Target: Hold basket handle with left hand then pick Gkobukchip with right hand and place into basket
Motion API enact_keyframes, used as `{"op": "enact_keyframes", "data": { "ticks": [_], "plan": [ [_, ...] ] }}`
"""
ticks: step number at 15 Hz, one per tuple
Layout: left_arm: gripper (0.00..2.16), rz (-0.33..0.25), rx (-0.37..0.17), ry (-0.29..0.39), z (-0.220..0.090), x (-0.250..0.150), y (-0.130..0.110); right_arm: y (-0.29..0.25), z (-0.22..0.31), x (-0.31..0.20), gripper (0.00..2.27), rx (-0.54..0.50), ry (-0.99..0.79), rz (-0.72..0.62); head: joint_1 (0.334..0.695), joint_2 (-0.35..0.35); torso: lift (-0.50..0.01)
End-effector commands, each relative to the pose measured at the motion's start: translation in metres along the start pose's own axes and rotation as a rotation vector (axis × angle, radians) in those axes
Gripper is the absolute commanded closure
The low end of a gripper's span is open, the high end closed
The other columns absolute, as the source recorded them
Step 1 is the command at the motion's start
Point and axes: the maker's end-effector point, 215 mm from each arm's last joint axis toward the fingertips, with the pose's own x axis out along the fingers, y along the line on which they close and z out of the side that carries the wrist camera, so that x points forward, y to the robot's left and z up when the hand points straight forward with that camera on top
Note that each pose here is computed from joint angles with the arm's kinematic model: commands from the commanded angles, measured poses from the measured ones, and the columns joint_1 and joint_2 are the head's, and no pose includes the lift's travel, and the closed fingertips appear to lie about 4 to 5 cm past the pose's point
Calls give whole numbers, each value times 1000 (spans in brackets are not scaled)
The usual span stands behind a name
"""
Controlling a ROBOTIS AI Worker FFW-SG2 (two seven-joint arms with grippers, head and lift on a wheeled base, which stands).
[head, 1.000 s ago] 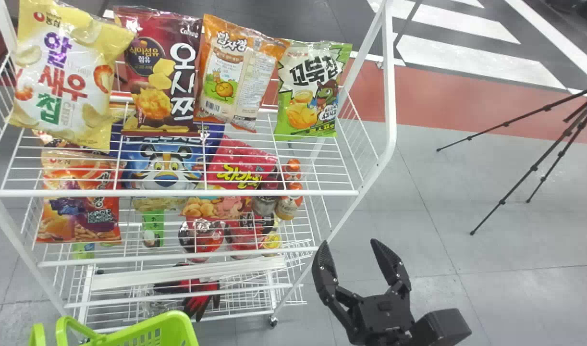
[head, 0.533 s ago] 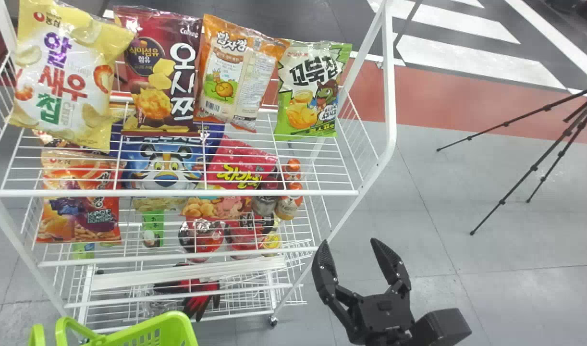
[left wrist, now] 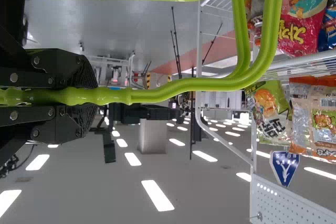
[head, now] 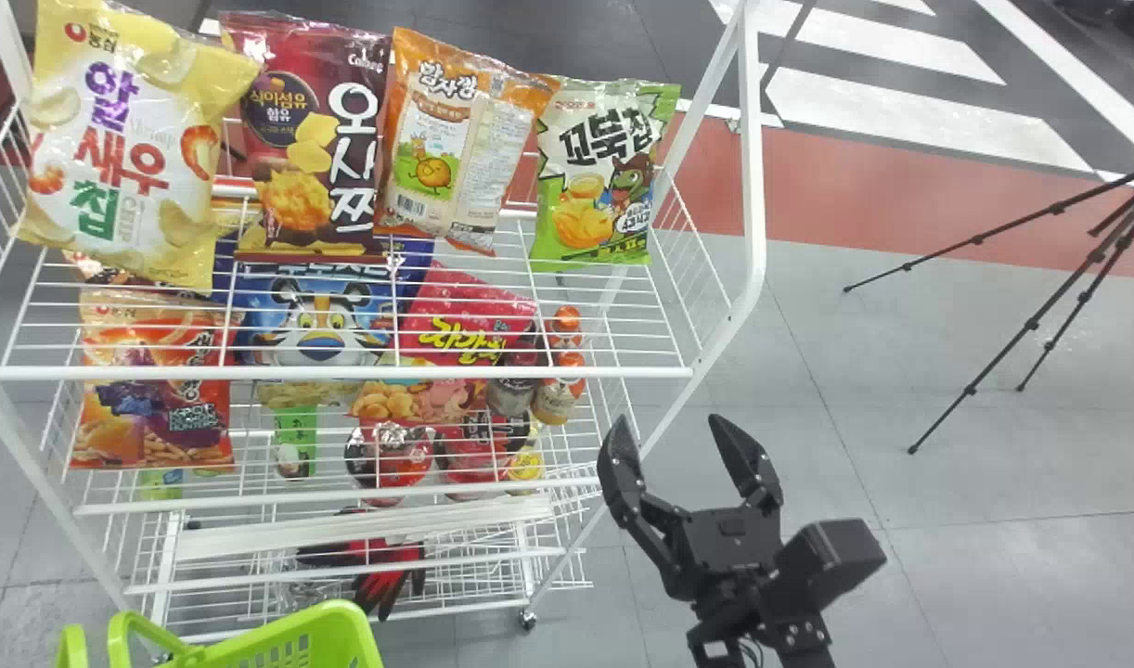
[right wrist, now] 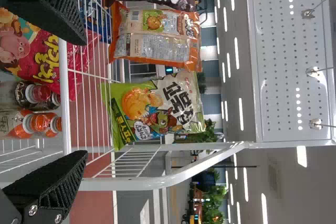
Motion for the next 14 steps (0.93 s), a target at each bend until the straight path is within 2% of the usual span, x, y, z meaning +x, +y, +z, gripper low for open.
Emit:
{"op": "enact_keyframes", "data": {
  "ticks": [1,4,14],
  "plan": [
    [1889,0,3,2,0,0,-1,2,1,22,46,-9,24,5,695,-350,0],
    [1889,8,4,6,0,0,1,5,-1,51,46,-15,71,11,695,-346,0],
    [1889,12,10,8,0,0,0,22,9,145,46,11,196,19,695,-268,0]
  ]
}}
